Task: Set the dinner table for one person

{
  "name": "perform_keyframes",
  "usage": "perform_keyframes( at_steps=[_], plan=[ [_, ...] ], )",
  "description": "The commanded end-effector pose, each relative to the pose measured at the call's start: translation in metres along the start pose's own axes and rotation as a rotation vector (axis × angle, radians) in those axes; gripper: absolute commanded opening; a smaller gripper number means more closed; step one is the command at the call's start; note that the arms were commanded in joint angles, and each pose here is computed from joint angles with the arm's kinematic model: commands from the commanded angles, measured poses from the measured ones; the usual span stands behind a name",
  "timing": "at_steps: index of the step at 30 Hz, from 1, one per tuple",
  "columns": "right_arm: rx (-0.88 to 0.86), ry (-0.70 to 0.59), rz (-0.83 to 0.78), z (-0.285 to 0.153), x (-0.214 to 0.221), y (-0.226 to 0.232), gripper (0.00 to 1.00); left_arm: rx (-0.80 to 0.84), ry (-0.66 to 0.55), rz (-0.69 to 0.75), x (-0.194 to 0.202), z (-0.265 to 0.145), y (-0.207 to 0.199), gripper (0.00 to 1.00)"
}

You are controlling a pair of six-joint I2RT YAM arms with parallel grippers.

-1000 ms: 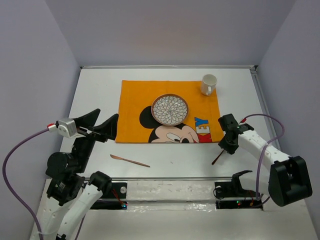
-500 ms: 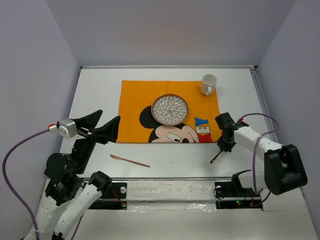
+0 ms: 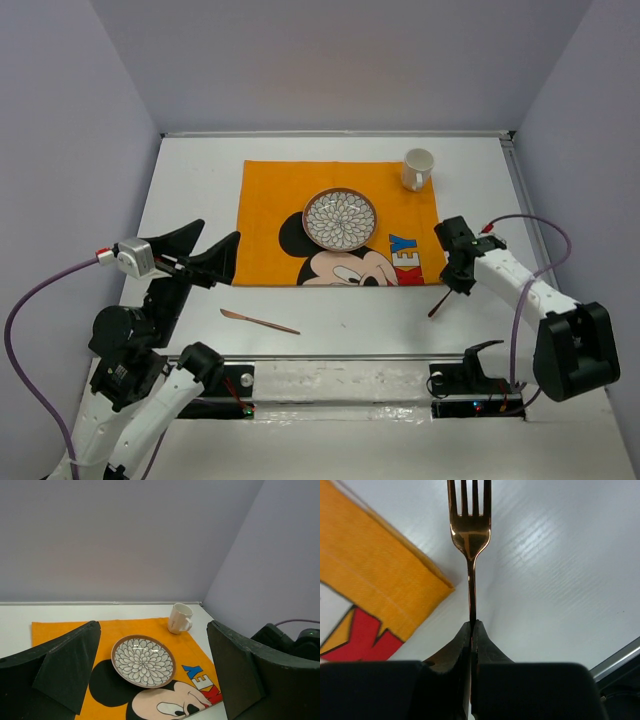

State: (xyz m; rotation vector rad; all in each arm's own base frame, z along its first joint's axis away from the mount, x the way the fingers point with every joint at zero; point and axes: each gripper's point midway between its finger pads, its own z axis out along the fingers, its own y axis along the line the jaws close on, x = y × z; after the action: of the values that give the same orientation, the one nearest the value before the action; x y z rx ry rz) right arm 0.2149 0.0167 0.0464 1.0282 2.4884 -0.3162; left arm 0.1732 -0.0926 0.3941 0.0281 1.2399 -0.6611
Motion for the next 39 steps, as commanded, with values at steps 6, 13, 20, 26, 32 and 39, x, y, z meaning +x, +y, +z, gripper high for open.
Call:
perform_keyframes(
  at_steps=[6,13,20,26,32,39],
  plan=[
    [-0.375,-0.204,-0.047,-0.093,-0.076,0.061,0.00,-0.007,-0.051,0.013,-0.014,0.005,0.000,0.99],
    [-0.665,-0.280,-0.282,-0.162,-0.038,0.201,0.00,-0.056,-0.030,0.032,-0.007,0.012,0.010,0.99],
    [-0.854,-0.292,-0.408,-0.201,0.011,0.348,0.00,-0.113,0.001,0.047,0.004,0.019,0.023,0.99],
    [-0.921,-0.197,-0.468,-0.186,0.072,0.423,0.00,-0.124,0.025,0.055,0.011,0.024,0.026,0.99],
    [-0.953,-0.161,-0.501,-0.176,0.102,0.455,0.00,-0.111,0.037,0.052,0.015,0.026,0.023,0.99],
    [-0.924,-0.099,-0.508,-0.151,0.123,0.461,0.00,-0.113,0.044,0.054,0.017,0.027,0.024,0.99]
  ],
)
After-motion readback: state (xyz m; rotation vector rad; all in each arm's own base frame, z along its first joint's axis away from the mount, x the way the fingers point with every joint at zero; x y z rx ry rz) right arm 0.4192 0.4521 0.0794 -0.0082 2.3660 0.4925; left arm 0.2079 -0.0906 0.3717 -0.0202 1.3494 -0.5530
